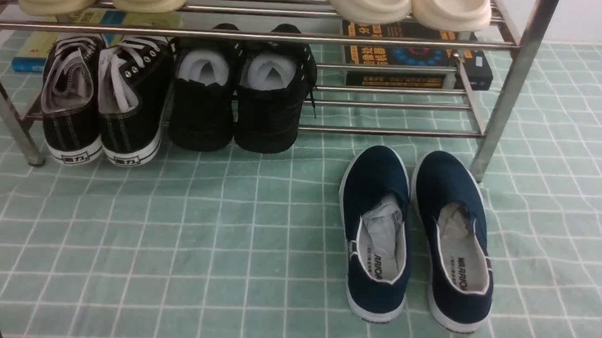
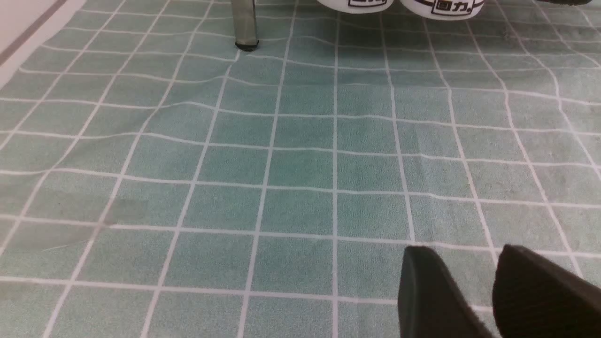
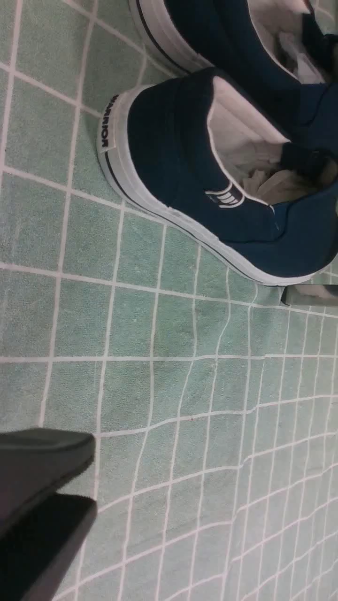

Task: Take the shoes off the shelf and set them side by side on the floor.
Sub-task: 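Grasp the leftmost shoe on the bottom shelf of the shoe rack with the left gripper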

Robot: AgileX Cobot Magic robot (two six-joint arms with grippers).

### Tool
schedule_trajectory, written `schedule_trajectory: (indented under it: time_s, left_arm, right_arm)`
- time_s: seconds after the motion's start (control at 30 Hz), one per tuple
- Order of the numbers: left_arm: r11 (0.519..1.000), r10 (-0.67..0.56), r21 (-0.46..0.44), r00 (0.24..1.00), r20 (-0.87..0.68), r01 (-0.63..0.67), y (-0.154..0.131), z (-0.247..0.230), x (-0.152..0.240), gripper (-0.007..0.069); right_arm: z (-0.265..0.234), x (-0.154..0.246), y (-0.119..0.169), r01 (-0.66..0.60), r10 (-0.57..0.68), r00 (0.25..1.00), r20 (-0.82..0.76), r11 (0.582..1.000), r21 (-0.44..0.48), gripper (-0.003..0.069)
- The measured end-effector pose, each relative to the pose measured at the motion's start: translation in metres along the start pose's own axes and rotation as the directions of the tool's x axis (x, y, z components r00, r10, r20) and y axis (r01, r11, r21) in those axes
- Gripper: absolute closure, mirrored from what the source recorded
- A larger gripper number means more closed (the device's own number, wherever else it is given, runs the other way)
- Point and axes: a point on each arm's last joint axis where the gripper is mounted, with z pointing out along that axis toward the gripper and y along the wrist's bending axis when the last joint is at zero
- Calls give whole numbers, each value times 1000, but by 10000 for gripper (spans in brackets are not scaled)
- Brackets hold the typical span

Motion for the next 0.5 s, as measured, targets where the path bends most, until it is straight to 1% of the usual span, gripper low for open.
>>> schedule_trajectory:
  time_s: [0.5]
  left_arm:
    - [1000,0,0,1000,0,0,0,0,0,384]
  right_arm:
    - [0,0,0,0,0,1000,1,1000,0,505]
